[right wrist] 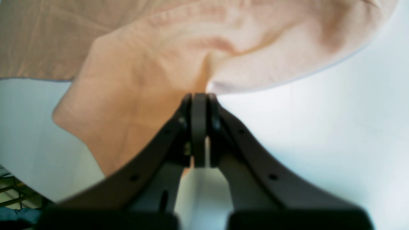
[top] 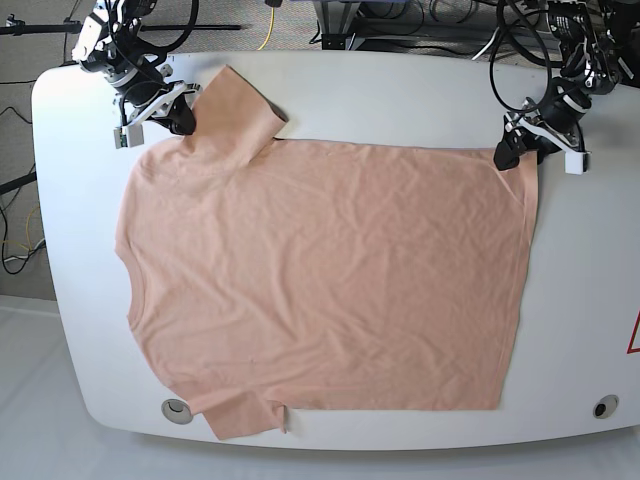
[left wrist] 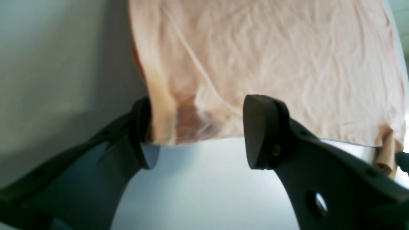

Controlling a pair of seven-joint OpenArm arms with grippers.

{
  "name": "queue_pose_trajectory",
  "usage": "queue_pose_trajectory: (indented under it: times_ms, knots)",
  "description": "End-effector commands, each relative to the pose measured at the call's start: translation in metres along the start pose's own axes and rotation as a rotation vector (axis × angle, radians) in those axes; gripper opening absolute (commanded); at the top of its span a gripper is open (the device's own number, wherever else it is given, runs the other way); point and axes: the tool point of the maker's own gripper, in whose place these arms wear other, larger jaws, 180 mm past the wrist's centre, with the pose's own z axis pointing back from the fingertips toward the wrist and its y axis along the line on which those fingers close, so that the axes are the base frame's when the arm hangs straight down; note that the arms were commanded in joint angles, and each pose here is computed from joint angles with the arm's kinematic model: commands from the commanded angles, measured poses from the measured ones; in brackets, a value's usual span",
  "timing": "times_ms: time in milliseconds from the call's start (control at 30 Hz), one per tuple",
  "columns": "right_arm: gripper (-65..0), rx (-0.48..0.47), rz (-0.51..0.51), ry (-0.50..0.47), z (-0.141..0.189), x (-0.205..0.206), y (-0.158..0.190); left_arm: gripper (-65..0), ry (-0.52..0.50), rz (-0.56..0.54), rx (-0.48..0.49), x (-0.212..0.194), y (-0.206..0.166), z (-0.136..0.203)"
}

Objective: Fold the T-shirt properly
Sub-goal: 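Move the left gripper to the shoulder corner and grasp it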

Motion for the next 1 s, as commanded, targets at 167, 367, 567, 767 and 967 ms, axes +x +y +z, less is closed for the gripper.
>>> queue_pose_trajectory:
  times_ms: [167,367,567,767,967]
  knots:
    - [-65.0,-0.002,0.018,-0.019,0.002,0.008,-0.001,-30.3,0.183,-0.008,0.036,-0.044,0.002,-0.005]
    - [-65.0,0.001,0.019,-0.023,0.002,0.010,0.000,-48.6,0.143,-0.007,0.023,-0.037,0.002,-0.005]
    - [-65.0,0.000,0.019,-0.022,0.002,0.010,0.000,-64.7,0.147,-0.011,0.015,-0.037,-0.001,-0.006]
    - [-65.0,-0.002,0.021,-0.016,0.002,0.010,-0.001,-65.0,0.134,-0.010,-0.002,-0.030,-0.005,-0.007]
    - [-65.0,0.000,0.026,-0.025,0.002,0.014,0.000,-65.0,0.124,-0.011,0.001,-0.026,-0.004,-0.005]
